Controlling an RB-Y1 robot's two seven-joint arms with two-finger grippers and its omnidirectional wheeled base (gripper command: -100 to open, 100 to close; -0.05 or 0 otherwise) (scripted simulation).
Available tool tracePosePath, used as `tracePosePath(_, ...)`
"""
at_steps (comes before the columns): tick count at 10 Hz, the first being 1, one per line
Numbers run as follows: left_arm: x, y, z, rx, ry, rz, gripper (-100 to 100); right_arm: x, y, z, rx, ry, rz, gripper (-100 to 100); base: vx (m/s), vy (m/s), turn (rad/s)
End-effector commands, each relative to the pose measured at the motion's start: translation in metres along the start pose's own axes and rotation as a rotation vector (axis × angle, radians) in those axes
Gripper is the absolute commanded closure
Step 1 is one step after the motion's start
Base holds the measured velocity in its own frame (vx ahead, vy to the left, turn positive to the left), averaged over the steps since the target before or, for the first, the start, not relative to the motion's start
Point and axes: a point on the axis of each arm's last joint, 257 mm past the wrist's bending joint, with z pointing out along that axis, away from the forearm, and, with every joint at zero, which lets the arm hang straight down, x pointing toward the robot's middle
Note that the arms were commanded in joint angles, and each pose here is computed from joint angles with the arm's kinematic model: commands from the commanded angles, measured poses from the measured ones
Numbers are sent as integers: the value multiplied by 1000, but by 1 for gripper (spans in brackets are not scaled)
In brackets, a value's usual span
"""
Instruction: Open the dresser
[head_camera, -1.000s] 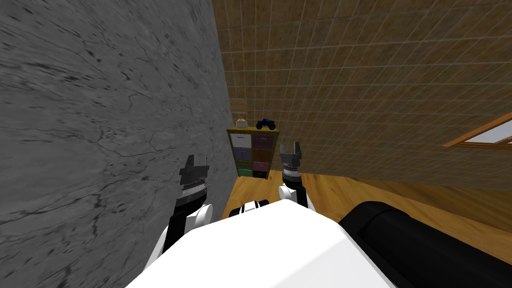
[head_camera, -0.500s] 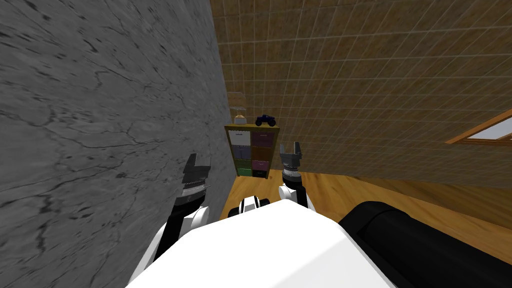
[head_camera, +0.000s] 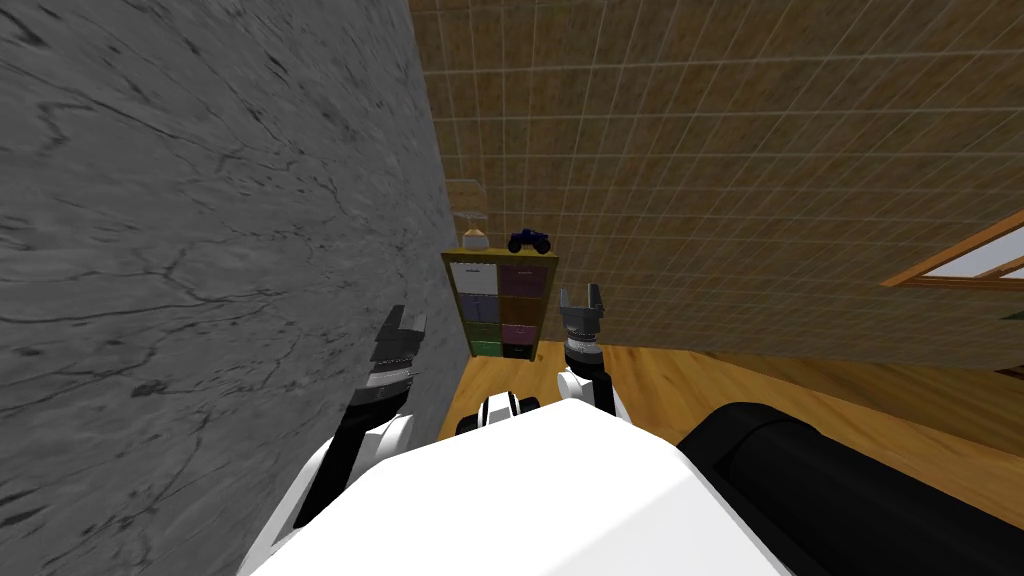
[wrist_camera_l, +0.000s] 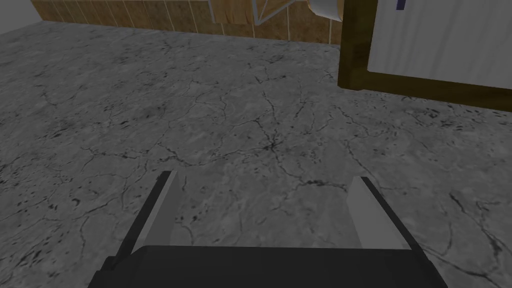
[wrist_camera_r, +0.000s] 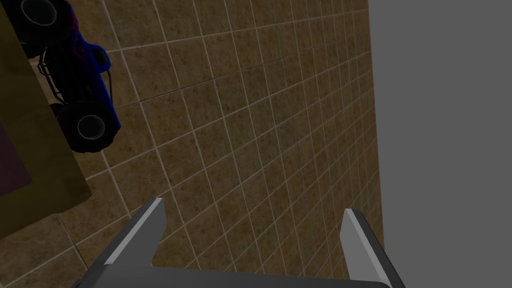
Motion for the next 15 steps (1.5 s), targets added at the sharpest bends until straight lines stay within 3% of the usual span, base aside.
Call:
tracePosePath(1,3,7,3,-40,15,10,-100,0,0,0,0,0,0,0,87,-28,-45)
tracePosePath(15,11,30,16,-192,8,10,-100,0,0,0,0,0,0,0,81,-25,-39)
